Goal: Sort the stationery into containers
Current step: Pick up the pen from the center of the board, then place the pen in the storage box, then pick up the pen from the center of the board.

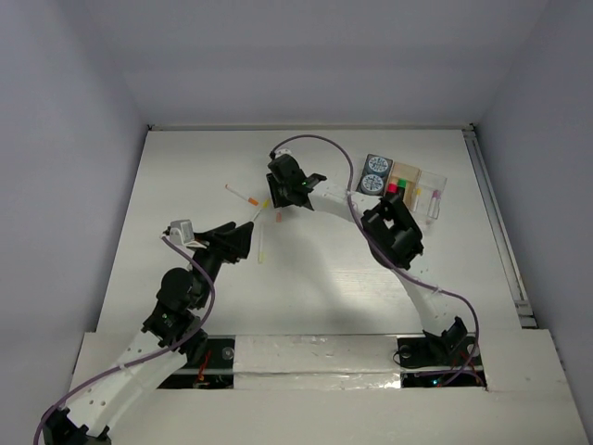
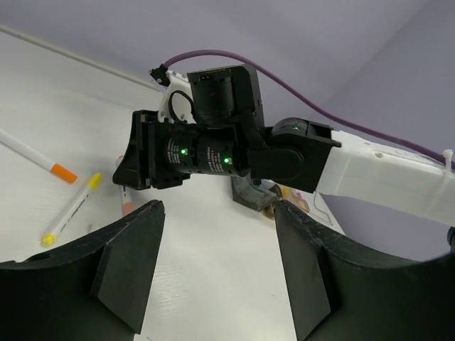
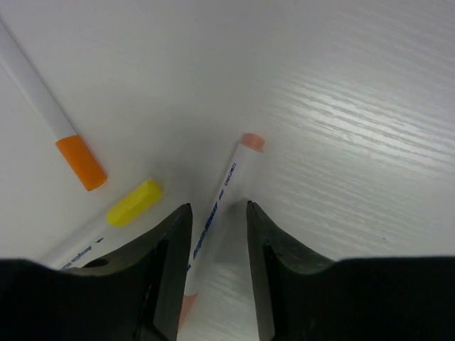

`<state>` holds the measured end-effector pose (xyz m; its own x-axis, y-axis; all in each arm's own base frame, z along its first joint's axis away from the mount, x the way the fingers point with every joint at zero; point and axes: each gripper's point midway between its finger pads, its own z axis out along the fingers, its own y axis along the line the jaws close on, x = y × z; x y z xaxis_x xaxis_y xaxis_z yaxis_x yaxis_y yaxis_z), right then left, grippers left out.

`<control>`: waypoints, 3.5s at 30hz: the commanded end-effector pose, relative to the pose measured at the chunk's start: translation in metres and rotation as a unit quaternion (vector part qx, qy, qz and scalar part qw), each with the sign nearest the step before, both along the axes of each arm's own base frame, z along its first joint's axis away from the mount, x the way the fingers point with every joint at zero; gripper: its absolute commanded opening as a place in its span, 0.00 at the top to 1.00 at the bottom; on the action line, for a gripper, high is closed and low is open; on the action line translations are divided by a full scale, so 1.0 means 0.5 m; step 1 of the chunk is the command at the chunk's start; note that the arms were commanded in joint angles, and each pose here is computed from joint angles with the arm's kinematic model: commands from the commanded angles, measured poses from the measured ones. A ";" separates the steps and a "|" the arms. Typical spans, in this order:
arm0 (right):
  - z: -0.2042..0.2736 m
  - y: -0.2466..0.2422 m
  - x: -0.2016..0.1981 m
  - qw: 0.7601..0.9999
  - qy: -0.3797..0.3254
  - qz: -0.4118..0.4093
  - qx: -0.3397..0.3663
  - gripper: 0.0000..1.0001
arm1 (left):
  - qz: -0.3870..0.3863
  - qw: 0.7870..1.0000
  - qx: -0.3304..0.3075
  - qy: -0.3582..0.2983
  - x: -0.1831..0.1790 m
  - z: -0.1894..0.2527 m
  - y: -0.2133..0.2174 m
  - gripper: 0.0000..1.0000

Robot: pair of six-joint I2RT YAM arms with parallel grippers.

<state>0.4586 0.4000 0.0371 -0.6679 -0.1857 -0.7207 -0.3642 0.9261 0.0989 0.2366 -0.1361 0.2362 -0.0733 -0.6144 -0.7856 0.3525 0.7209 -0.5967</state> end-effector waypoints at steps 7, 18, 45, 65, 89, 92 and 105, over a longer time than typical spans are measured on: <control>-0.051 -0.009 -0.013 0.999 0.017 0.001 -0.047 0.75 | 0.006 1.000 -0.017 -0.021 -0.005 0.025 0.010 0.41; 0.147 -0.079 -0.001 0.992 -0.076 -0.061 0.080 1.00 | 0.004 1.000 -0.015 -0.021 -0.004 0.024 0.007 0.41; 0.176 -0.907 -0.018 0.905 -0.100 -0.394 0.127 1.00 | -0.031 0.999 -0.011 -0.018 -0.007 0.022 -0.022 0.39; 0.243 -0.482 -0.043 0.973 -0.100 -0.157 0.137 0.36 | -0.010 1.000 -0.008 -0.015 -0.003 0.022 -0.007 0.41; 0.022 0.118 -0.229 0.995 0.031 0.091 0.035 0.41 | 0.060 0.996 -0.048 -0.038 -0.021 0.045 0.068 0.48; -0.003 0.112 -0.226 0.996 0.038 0.081 0.021 0.52 | 0.060 0.996 -0.051 -0.039 -0.023 0.046 0.069 0.48; -0.045 0.000 -0.259 0.996 0.038 0.046 -0.067 0.92 | 0.058 0.996 -0.050 -0.040 -0.023 0.046 0.068 0.48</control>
